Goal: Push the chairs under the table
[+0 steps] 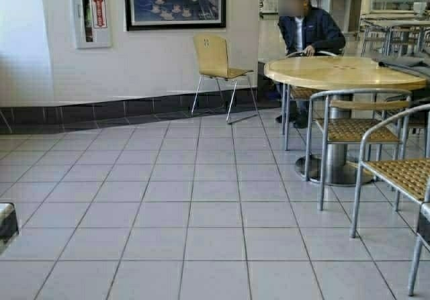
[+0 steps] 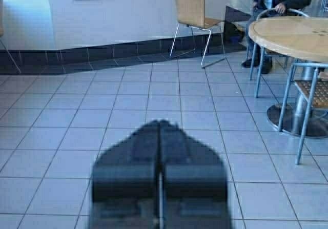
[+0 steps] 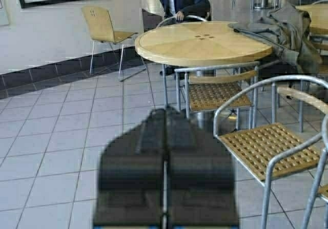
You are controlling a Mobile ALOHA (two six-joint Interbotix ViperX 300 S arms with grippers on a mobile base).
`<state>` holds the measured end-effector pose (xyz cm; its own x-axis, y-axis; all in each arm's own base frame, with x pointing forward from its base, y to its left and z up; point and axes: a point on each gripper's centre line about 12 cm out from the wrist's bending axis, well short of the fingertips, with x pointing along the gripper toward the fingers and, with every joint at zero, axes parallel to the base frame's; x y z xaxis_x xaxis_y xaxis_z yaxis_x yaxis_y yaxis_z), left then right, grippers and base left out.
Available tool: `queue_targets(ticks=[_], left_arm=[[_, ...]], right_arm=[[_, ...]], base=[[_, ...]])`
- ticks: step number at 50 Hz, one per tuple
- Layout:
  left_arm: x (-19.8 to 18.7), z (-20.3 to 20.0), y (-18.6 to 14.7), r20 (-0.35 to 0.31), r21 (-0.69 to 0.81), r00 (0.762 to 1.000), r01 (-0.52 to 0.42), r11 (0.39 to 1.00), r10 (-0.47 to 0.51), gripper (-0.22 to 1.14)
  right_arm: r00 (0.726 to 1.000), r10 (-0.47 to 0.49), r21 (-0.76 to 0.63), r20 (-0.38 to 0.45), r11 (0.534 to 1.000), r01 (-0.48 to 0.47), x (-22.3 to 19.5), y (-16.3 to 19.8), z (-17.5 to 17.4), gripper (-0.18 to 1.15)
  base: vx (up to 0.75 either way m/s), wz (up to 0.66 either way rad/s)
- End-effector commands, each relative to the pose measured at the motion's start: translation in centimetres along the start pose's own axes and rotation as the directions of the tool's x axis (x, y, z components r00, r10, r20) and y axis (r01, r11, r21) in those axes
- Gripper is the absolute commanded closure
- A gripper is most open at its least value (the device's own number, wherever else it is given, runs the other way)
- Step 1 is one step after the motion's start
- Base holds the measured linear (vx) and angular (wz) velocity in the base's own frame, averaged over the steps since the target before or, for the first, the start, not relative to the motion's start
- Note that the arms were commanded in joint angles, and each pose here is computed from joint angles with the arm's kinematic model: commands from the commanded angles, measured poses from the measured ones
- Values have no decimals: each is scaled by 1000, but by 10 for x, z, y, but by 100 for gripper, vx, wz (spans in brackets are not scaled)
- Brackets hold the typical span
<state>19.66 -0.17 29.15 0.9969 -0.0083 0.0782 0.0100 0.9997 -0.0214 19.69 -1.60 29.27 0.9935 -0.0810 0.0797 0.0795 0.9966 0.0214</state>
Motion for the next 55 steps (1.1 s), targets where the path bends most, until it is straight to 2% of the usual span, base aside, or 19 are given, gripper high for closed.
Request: queue_targets(ticks=[1,10,34,55], left_arm=[[3,0,0,-2,0,1000,2,1000,-2,89],[6,-5,0,-26,-2,1000,1,1000,-1,89],[6,-7,0,-29,-15,1000,0,1000,-1,89],[2,-2,0,-5,-37,1000,1,999,-1,89]], right_arm=[[999,-26,10,22,1000,26,2,-5,8,93],[997,-67,37,32,997,66,0,-13,10,92],[992,-65,78,110,995,57,-15,-12,24,92],[993,-66,78,100,995,58,-13,-12,22,92]], base=[[18,5],[23,13],[31,26],[30,32]])
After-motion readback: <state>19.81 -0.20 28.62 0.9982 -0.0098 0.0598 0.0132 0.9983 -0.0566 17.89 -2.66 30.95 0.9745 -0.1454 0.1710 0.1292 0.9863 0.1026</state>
